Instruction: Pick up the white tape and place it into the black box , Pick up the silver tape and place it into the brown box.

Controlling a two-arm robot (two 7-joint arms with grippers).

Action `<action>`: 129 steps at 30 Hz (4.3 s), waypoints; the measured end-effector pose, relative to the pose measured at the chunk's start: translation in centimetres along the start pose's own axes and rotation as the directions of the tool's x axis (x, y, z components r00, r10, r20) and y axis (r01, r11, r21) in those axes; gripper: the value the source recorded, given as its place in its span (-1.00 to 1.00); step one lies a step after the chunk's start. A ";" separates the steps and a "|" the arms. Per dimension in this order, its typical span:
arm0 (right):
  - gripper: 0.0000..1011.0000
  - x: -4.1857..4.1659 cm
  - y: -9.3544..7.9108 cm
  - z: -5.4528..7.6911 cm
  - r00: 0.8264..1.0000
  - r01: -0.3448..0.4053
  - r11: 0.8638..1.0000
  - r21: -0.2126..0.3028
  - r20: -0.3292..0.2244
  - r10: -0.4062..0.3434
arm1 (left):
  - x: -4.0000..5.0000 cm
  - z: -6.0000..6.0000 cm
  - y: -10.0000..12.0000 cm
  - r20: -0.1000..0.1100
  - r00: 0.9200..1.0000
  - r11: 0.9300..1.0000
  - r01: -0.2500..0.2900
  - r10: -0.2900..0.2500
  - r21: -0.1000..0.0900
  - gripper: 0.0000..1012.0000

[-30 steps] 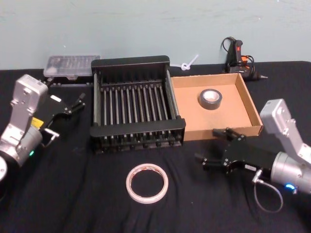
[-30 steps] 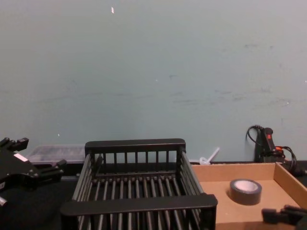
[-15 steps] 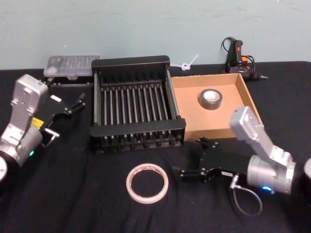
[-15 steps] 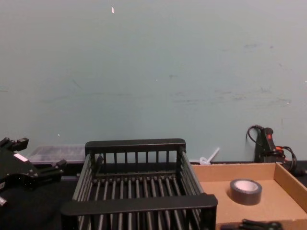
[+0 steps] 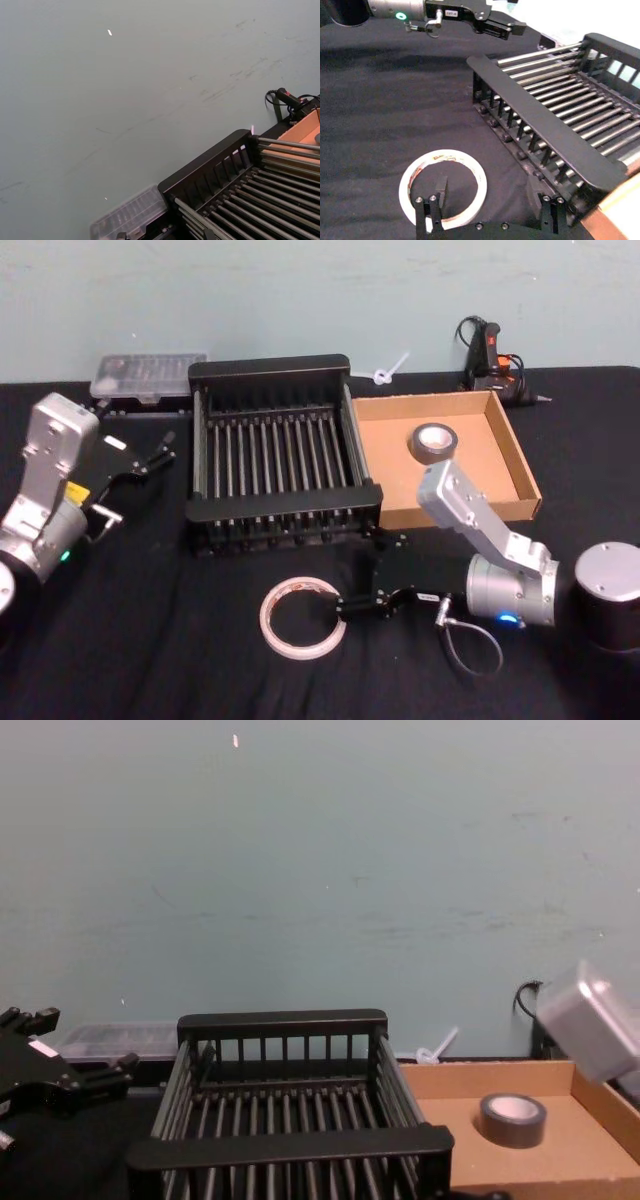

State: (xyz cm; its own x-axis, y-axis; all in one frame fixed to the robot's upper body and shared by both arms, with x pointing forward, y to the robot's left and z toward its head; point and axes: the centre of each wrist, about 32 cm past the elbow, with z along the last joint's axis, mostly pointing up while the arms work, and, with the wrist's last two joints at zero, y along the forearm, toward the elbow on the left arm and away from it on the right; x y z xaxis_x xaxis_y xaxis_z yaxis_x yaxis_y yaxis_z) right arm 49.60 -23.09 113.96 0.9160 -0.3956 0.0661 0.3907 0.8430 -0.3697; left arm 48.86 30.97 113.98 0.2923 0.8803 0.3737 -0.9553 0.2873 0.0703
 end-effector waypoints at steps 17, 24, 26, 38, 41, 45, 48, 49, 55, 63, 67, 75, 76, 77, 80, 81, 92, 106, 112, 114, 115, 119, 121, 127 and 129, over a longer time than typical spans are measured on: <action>0.98 0.74 2.6 0.0 0.999 -0.050 0.998 -0.040 -0.011 0.050 | 0.00 0.0 0.0 0.000 1.000 1.000 0.000 0.000 0.000 0.98; 0.98 0.59 3.0 -0.1 0.998 -0.067 0.996 -0.052 -0.016 0.067 | 0.00 0.0 0.0 0.000 1.000 1.000 0.000 0.000 0.000 0.98; 0.98 0.58 3.1 -0.2 0.997 -0.070 0.996 -0.055 -0.018 0.070 | 0.00 0.0 0.0 0.000 1.000 1.000 0.000 0.000 0.000 0.98; 0.98 0.44 3.4 -0.3 0.997 -0.072 0.995 -0.070 -0.032 0.070 | 0.00 0.0 0.0 0.000 1.000 1.000 0.000 0.000 0.000 0.98; 0.98 0.42 3.4 -0.3 0.997 -0.069 0.995 -0.071 -0.033 0.067 | 0.00 0.0 0.0 0.000 1.000 1.000 0.000 0.000 0.000 0.98; 0.98 0.43 3.5 -0.4 0.997 -0.067 0.995 -0.073 -0.035 0.065 | 0.00 0.0 0.0 0.000 1.000 1.000 0.000 0.000 0.000 0.98; 0.98 0.42 3.5 -0.4 0.997 -0.065 0.995 -0.076 -0.037 0.062 | 0.00 0.0 0.0 0.000 1.000 1.000 0.000 0.000 0.000 0.98; 0.98 0.44 3.6 -0.4 0.997 -0.063 0.995 -0.077 -0.037 0.061 | 0.00 0.0 0.0 0.000 1.000 1.000 0.000 0.000 0.000 0.98; 0.98 0.43 3.6 -0.4 0.998 -0.058 0.995 -0.080 -0.034 0.055 | 0.00 0.0 0.0 0.000 1.000 1.000 0.000 0.000 0.000 0.98; 0.98 0.44 3.6 -0.4 0.998 -0.058 0.995 -0.081 -0.034 0.055 | 0.00 0.0 0.0 0.000 1.000 1.000 0.000 0.000 0.000 0.98; 0.83 0.45 3.6 -0.4 0.998 -0.058 0.995 -0.081 -0.034 0.055 | 0.00 0.0 0.0 0.000 1.000 1.000 0.000 0.000 0.000 0.98; 0.50 0.45 3.6 -0.5 0.998 -0.058 0.995 -0.080 -0.034 0.056 | 0.00 0.0 0.0 0.000 1.000 1.000 0.000 0.000 0.000 0.98; 0.39 0.45 3.6 -0.4 0.998 -0.058 0.995 -0.080 -0.034 0.056 | 0.00 0.0 0.0 0.000 1.000 1.000 0.000 0.000 0.000 0.98; 0.34 0.45 3.6 -0.4 0.998 -0.058 0.995 -0.080 -0.034 0.056 | 0.00 0.0 0.0 0.000 1.000 1.000 0.000 0.000 0.000 0.98; 0.14 0.46 3.6 -0.4 0.998 -0.059 0.995 -0.080 -0.034 0.056 | 0.00 0.0 0.0 0.000 1.000 1.000 0.000 0.000 0.000 0.98; 0.06 0.45 3.6 -0.4 0.998 -0.059 0.995 -0.079 -0.034 0.056 | 0.00 0.0 0.0 0.000 1.000 1.000 0.000 0.000 0.000 0.98; -0.62 0.45 3.6 -0.4 0.998 -0.059 0.995 -0.079 -0.034 0.056 | 0.00 0.0 0.0 0.000 1.000 1.000 0.000 0.000 0.000 0.98; -0.80 0.47 3.5 -0.4 0.997 -0.064 0.995 -0.073 -0.039 0.061 | 0.00 0.0 0.0 0.000 1.000 1.000 0.000 0.000 0.000 0.98; -0.80 0.54 3.0 -0.3 0.996 -0.077 0.996 -0.050 -0.044 0.074 | 0.00 0.0 0.0 0.000 1.000 1.000 0.000 0.000 0.000 0.98; -0.80 0.56 2.7 -0.2 0.996 -0.080 0.996 -0.040 -0.042 0.078 | 0.00 0.0 0.0 0.000 1.000 1.000 0.000 0.000 0.000 0.98; -0.80 0.58 2.5 -0.1 0.996 -0.083 0.996 -0.033 -0.039 0.082 | 0.00 0.0 0.0 0.000 1.000 1.000 0.000 0.000 0.000 0.98; -0.80 0.59 1.8 0.3 0.996 -0.085 0.996 -0.011 -0.029 0.085 | 0.00 0.0 0.0 0.000 1.000 1.000 0.000 0.000 0.000 0.98; -0.80 0.59 1.6 0.5 0.996 -0.086 0.996 -0.001 -0.024 0.086 | 0.00 0.0 0.0 0.000 1.000 1.000 0.000 0.000 0.000 0.98; -0.80 0.73 0.4 1.3 0.997 -0.082 0.996 0.037 -0.004 0.082 | 0.00 0.0 0.0 0.000 1.000 1.000 0.000 0.000 0.000 0.98; -0.80 0.86 0.1 1.5 0.997 -0.076 0.996 0.051 0.001 0.076 | 0.00 0.0 0.0 0.000 1.000 1.000 0.000 0.000 0.000 0.98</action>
State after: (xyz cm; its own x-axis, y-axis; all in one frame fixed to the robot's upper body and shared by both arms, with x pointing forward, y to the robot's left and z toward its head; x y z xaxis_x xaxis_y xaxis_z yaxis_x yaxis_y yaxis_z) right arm 50.57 -22.80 115.40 0.9432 -0.3301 0.0384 0.3241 0.8881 -0.3258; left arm 48.86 30.97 113.98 0.2922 0.8803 0.3737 -0.9553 0.2873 0.0703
